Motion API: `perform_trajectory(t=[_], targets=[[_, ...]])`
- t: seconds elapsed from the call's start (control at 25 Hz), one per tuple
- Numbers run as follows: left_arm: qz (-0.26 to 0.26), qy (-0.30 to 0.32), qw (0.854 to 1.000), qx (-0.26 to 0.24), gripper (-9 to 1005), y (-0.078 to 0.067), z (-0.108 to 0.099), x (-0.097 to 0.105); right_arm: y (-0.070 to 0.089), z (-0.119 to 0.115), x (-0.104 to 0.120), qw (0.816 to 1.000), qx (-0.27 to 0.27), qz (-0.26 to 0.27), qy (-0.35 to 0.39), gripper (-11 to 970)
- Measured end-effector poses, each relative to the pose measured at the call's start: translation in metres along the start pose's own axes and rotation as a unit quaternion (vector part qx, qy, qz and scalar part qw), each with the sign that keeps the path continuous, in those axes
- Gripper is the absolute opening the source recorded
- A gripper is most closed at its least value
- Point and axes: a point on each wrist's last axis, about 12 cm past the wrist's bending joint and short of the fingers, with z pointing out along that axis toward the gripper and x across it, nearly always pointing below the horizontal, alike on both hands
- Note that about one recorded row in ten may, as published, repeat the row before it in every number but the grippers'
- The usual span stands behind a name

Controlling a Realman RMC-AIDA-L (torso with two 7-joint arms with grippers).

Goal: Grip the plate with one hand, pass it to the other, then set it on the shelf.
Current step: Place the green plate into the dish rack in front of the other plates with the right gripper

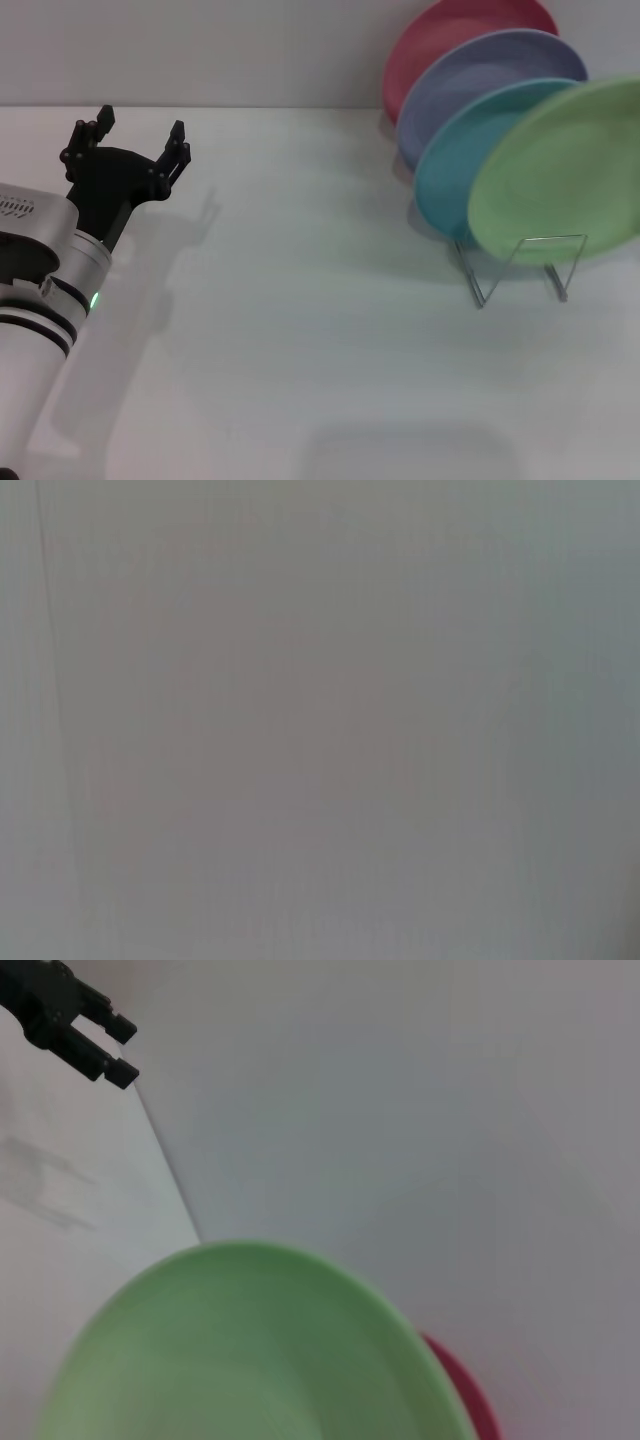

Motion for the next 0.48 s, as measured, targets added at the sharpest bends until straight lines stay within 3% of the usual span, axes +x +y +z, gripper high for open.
perform_trajectory(t=[0.28, 0.48], targets=[[0.001, -0.001, 1.000, 0.005, 820, -0.002, 0.003, -0.002, 0.010, 0.008, 0.002, 1.000, -0.020, 0.005, -0.008, 106], [0.002, -0.001, 1.000, 0.006, 820, -0.003, 0.004, -0.002, 0.014, 0.006, -0.004, 0.999, -0.023, 0.022, -0.032, 345]])
